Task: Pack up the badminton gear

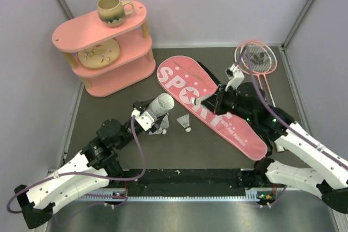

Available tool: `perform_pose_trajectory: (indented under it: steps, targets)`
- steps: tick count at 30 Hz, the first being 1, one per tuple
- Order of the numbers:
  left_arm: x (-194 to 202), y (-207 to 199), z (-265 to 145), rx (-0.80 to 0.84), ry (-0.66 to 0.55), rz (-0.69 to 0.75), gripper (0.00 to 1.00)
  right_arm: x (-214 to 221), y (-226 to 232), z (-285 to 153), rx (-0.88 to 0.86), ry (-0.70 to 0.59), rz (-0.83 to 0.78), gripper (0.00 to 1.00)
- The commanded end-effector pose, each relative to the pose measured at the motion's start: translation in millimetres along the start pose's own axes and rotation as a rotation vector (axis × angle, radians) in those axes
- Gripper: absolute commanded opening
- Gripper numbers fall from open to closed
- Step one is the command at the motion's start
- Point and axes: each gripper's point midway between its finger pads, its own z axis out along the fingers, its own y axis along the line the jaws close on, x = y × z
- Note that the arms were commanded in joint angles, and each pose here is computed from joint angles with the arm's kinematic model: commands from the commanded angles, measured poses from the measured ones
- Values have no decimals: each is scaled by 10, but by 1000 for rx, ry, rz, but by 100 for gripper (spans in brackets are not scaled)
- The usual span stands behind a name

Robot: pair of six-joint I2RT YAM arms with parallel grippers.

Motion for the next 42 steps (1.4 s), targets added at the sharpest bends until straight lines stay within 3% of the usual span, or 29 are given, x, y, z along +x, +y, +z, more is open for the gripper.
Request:
perform_pose_trajectory:
  steps: [1, 6, 20, 23, 28, 32, 33, 37, 42]
  targets:
    - [-225, 66, 27, -20, -82, -3, 22, -347, 669, -413, -267, 17, -190, 0]
    - [-218, 52, 35, -12, -78, -1, 22, -541, 1057, -501, -378, 34, -248, 0]
    - [-195, 25, 44, 0, -72, 3, 22, -316, 1648, -133, -499, 214, -291, 0]
    - [-202, 18, 47, 5, -74, 2, 22, -303, 1737, -65, -519, 238, -279, 10]
    - [-210, 19, 43, 5, -76, 0, 22, -230, 1751, -20, -532, 273, -272, 41]
    - [-203, 15, 44, 6, -75, -1, 22, -342, 1624, -52, -463, 207, -273, 52]
    - [-204, 13, 44, 7, -75, 0, 22, -438, 1578, -123, -439, 161, -274, 60]
    - [-222, 13, 38, 9, -81, -1, 22, -610, 1357, -249, -379, 87, -243, 69]
    - [-231, 13, 30, 10, -85, -3, 22, -587, 1046, -131, -281, 82, -229, 75]
